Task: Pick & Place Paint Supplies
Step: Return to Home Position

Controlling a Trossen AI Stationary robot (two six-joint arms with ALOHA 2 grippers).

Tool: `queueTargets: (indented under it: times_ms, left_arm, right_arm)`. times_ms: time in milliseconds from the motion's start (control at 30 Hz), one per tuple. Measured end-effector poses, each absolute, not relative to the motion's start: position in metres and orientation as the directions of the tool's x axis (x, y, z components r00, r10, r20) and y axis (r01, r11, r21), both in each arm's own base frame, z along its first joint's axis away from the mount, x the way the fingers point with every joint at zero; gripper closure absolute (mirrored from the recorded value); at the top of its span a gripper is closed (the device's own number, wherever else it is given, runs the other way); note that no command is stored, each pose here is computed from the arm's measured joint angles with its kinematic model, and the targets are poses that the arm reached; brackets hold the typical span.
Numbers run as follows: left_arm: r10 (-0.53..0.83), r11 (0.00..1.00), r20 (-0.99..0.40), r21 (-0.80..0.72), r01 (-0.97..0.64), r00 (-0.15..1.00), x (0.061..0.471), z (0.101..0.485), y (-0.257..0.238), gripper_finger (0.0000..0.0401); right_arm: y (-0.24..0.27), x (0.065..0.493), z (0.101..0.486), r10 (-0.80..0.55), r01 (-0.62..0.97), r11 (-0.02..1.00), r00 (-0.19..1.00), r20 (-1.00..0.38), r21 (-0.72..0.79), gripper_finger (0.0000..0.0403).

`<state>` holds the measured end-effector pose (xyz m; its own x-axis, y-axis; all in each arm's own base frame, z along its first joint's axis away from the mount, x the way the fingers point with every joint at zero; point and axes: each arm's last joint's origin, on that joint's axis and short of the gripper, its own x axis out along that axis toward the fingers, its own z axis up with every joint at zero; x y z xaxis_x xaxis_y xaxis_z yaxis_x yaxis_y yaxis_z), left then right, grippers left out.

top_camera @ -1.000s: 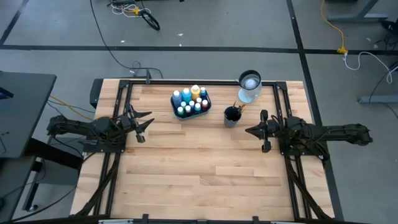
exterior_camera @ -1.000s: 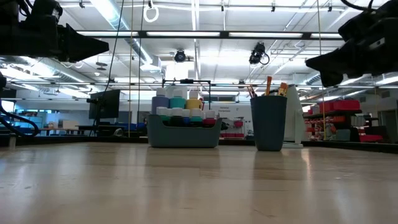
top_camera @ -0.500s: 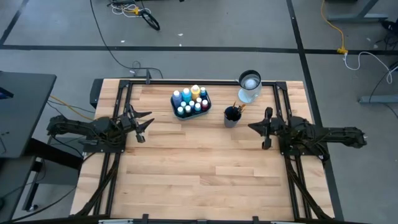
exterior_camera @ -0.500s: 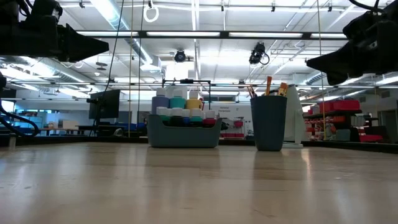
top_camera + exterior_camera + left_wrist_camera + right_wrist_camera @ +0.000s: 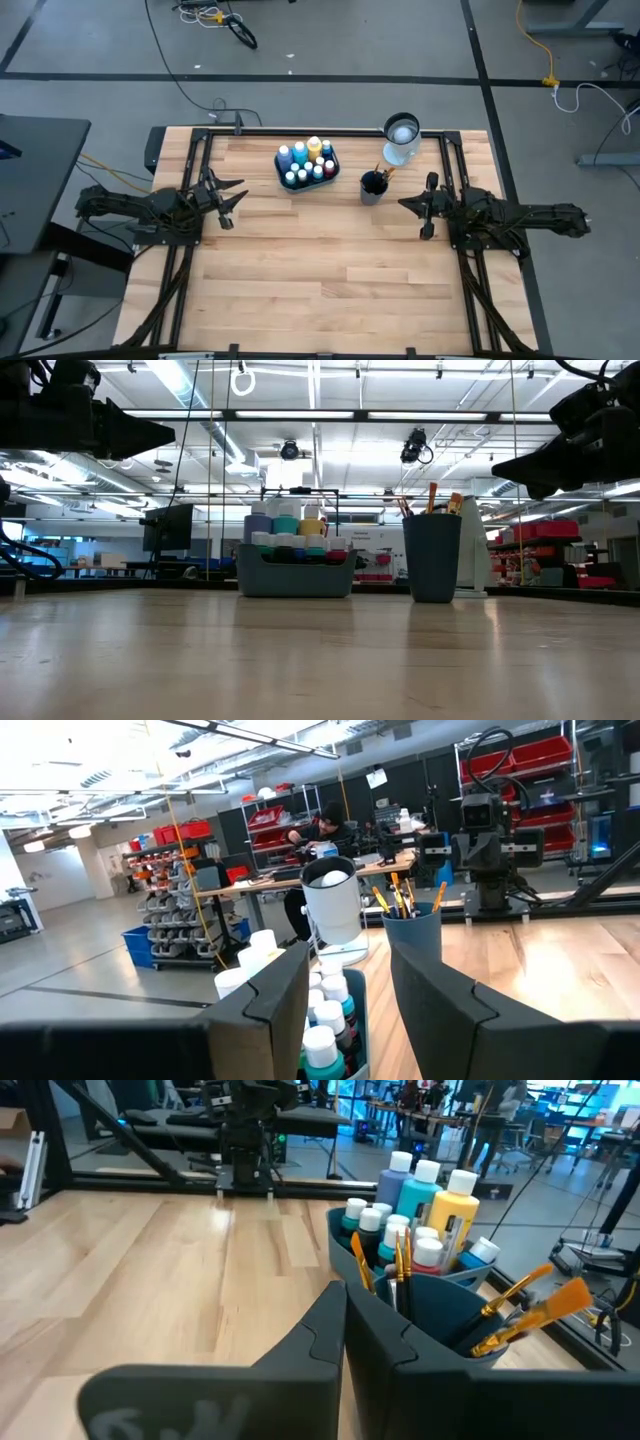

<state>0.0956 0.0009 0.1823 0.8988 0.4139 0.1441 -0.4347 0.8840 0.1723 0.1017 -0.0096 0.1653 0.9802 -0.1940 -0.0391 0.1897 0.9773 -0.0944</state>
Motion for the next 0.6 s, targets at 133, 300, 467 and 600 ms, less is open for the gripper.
queueTargets:
  times_ms: [133,300,467,600]
  left_arm:
    - [0.414,0.882,0.144,0.179,-0.435,0.899,0.0956,0.1823,0.0009,0.0249]
    - [0.414,0.884,0.144,0.172,-0.435,0.899,0.0956,0.1823,0.0009,0.0249]
    - [0.414,0.882,0.144,0.178,-0.436,0.899,0.0956,0.1823,0.001,0.0249]
    - [0.414,0.884,0.144,0.171,-0.435,0.899,0.0956,0.1823,0.0009,0.0249]
  right_arm:
    - [-0.0095,0.1017,0.1653,-0.194,0.189,0.977,0.98,-0.039,-0.094,0.0392]
    - [-0.0095,0.1017,0.1653,-0.194,0.189,0.977,0.98,-0.039,-0.094,0.0392]
    - [-0.0095,0.1017,0.1653,-0.194,0.189,0.977,0.98,-0.039,-0.093,0.0392]
    - [-0.0095,0.1017,0.1653,-0.194,0.189,0.977,0.98,-0.039,-0.093,0.0392]
